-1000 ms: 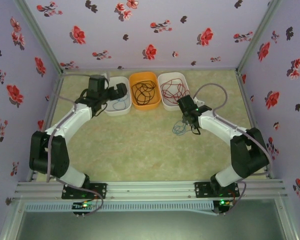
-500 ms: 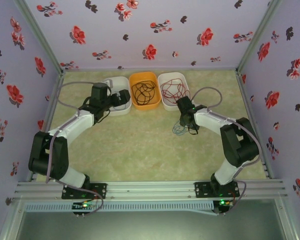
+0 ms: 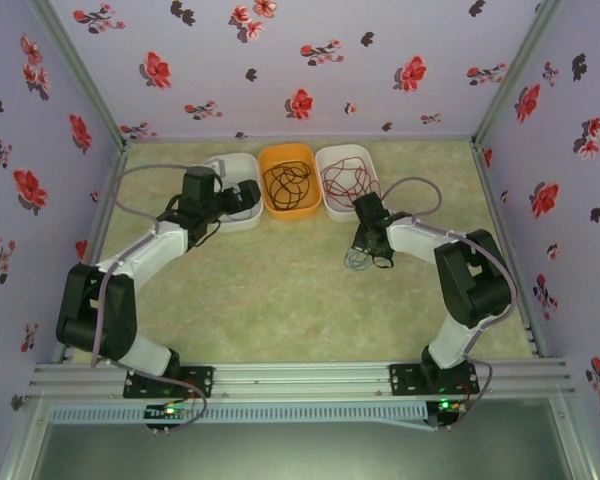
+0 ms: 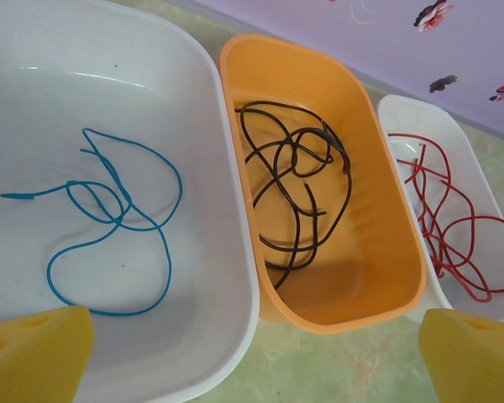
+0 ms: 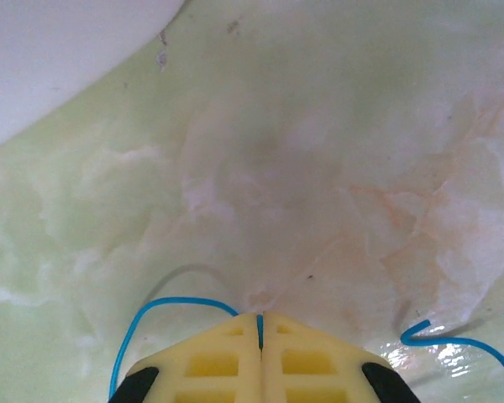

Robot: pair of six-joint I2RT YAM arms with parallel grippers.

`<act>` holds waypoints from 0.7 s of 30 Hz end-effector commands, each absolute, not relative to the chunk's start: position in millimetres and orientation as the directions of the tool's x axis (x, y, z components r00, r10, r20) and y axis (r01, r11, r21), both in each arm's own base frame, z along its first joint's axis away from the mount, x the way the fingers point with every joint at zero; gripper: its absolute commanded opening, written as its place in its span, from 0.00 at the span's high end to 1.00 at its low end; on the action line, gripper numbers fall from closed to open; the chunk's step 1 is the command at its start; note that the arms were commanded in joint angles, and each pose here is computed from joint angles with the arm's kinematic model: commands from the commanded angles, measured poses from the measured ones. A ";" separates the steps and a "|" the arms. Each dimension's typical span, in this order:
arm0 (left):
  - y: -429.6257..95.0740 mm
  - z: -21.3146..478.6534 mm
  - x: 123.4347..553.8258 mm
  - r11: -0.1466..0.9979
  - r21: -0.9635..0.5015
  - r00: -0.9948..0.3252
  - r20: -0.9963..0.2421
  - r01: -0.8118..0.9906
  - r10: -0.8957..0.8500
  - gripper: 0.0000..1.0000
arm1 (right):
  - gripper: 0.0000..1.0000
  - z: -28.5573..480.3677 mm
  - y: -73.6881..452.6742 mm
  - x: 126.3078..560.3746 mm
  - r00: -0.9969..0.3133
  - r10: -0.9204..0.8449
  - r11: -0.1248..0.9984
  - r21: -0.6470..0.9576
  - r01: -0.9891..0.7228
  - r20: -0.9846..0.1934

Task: Untangle the cables

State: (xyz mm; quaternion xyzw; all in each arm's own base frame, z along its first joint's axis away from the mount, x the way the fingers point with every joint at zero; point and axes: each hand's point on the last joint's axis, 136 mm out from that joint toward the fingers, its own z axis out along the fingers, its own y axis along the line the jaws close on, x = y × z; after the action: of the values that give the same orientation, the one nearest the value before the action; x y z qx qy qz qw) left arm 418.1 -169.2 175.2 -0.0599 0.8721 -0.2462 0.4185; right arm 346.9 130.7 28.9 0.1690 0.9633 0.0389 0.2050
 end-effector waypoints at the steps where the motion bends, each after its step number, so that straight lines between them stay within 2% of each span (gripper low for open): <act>1: -171.8 190.9 415.2 0.861 -0.492 -0.614 -0.722 0.131 -0.319 0.00 | 0.96 51.5 136.2 352.1 -0.840 0.330 0.942 0.210 0.262 -0.431; 6: -174.0 194.8 414.4 0.858 -0.495 -0.609 -0.725 0.137 -0.321 0.00 | 1.00 80.2 155.5 354.5 -0.827 0.270 0.947 0.290 0.137 -0.493; 11: -181.7 203.3 407.8 0.857 -0.482 -0.598 -0.746 0.183 -0.292 0.00 | 1.00 131.6 185.7 350.1 -0.766 0.144 0.950 0.303 -0.070 -0.626; 17: -187.8 218.6 400.2 0.832 -0.501 -0.566 -0.767 0.236 -0.302 0.00 | 1.00 196.6 222.4 334.7 -0.672 0.039 0.872 0.353 -0.338 -0.740; 21: -209.4 232.8 390.6 0.753 -0.551 -0.570 -0.768 0.359 -0.291 0.00 | 1.00 230.1 233.4 326.8 -0.590 0.018 0.831 0.341 -0.440 -0.807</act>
State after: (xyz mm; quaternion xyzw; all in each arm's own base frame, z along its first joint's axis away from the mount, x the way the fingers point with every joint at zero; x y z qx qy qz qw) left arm 398.8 -189.2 209.8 -0.0239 0.8431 -0.2963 0.4482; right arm 330.7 218.1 197.8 -0.0684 0.8841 0.2356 0.3977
